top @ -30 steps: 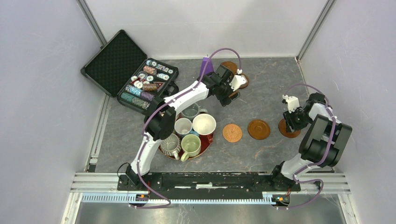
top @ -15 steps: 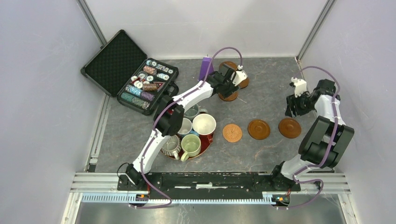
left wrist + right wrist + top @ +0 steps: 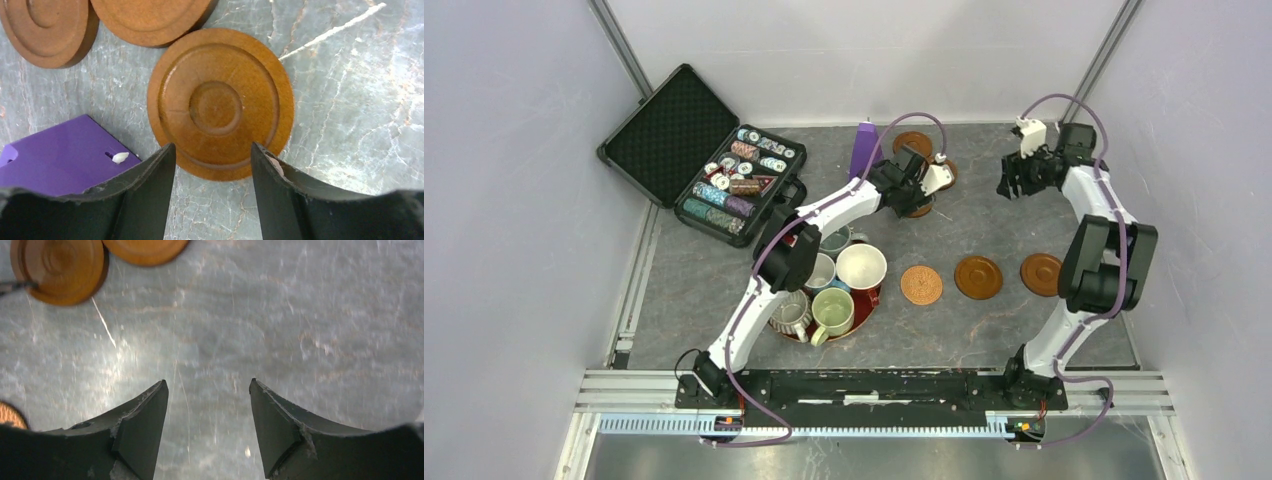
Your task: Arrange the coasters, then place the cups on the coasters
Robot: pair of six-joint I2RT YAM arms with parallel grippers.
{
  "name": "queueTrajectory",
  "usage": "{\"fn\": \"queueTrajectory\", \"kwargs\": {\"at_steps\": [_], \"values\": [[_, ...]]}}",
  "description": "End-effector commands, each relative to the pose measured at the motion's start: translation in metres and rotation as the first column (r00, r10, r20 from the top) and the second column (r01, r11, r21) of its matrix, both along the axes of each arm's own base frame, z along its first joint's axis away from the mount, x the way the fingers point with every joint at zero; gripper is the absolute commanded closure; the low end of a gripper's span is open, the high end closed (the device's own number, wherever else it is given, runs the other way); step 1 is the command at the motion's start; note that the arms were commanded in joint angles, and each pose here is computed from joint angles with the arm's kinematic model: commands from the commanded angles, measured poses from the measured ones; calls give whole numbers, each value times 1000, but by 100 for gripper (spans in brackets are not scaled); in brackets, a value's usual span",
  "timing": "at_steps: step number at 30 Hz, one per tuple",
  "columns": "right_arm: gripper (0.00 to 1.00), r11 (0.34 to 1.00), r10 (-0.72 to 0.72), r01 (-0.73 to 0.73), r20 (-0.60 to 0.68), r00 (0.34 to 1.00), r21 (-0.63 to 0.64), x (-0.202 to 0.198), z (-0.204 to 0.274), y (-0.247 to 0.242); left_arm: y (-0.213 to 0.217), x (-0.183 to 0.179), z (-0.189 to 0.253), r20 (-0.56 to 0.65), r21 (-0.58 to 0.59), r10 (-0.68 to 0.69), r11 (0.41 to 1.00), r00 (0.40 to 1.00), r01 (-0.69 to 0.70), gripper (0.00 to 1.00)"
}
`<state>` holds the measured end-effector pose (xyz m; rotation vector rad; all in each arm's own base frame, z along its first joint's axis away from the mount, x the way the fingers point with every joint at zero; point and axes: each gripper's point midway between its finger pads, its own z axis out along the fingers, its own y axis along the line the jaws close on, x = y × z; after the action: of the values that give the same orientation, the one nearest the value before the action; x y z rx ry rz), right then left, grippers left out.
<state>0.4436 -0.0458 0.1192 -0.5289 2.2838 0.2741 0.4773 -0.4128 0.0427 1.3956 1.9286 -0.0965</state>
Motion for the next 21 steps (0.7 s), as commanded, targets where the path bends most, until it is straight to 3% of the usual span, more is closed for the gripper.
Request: {"fn": "queueTrajectory", "kwargs": {"at_steps": [1,14,21], "values": [[31,999,-40,38,114,993,20,56,19,20,-5,-48,-3,-74,32,-155,987,985,158,37],[25,999,29,-25,187,982,-19,131,-6,91,4,-119,-1,-208,6,-254,965,945,260,39],[24,999,30,-23,203,979,-40,156,-26,119,-2,-119,22,-182,-65,-220,975,958,211,33]]}}
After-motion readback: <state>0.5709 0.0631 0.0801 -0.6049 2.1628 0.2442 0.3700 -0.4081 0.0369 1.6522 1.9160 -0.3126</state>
